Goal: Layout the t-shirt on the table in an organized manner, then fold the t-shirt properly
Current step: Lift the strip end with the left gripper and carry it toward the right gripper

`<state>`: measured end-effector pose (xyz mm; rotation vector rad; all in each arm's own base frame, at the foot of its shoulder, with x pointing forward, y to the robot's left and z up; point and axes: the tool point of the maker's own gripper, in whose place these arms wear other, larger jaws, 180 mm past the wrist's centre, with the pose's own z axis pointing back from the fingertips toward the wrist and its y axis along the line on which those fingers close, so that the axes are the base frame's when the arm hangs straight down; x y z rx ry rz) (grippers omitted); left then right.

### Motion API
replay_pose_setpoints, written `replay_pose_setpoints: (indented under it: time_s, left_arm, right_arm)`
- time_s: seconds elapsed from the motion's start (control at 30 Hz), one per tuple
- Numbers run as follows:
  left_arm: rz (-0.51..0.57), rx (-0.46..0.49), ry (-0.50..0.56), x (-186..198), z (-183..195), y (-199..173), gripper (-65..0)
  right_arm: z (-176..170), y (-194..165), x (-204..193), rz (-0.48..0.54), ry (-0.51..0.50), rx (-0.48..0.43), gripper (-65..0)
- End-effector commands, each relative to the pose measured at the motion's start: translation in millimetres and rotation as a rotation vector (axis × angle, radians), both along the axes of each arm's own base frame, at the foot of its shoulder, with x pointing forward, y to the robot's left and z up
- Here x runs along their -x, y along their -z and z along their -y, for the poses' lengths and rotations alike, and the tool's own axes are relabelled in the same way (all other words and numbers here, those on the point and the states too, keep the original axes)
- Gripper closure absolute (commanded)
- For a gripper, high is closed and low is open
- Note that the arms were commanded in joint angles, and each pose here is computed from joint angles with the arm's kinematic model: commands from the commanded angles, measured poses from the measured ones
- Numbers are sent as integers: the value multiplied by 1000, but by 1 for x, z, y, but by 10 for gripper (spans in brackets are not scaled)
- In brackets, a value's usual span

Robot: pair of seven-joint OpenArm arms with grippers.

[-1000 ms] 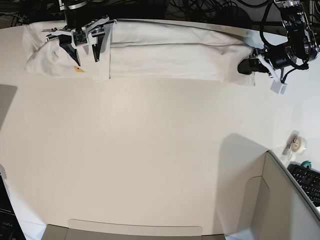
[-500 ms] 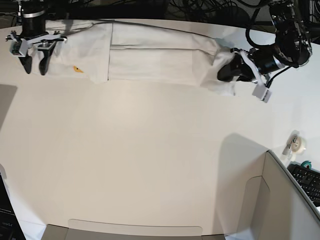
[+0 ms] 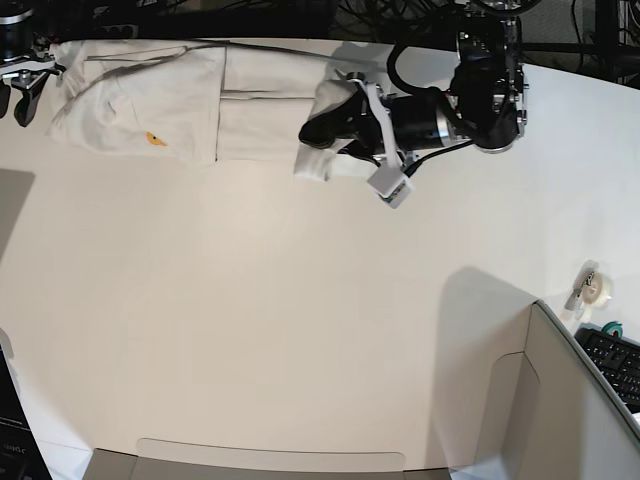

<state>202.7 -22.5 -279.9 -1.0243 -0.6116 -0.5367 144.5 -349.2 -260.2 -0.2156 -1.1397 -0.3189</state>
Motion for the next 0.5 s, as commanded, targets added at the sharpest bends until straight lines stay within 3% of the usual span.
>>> replay_pose_setpoints:
  time_s: [0.0, 0.2, 0.47]
  left_arm:
    - [31, 24, 14, -4, 7, -9, 0]
    - [41, 21, 69, -8, 38, -9, 0]
    - [2, -10, 107, -6, 47, 8, 0]
  right_arm:
    - [0, -10, -1, 25, -14, 11, -279]
    - [24, -15, 22, -24, 62, 25, -279]
    - [43, -10, 48, -140, 141, 5, -279]
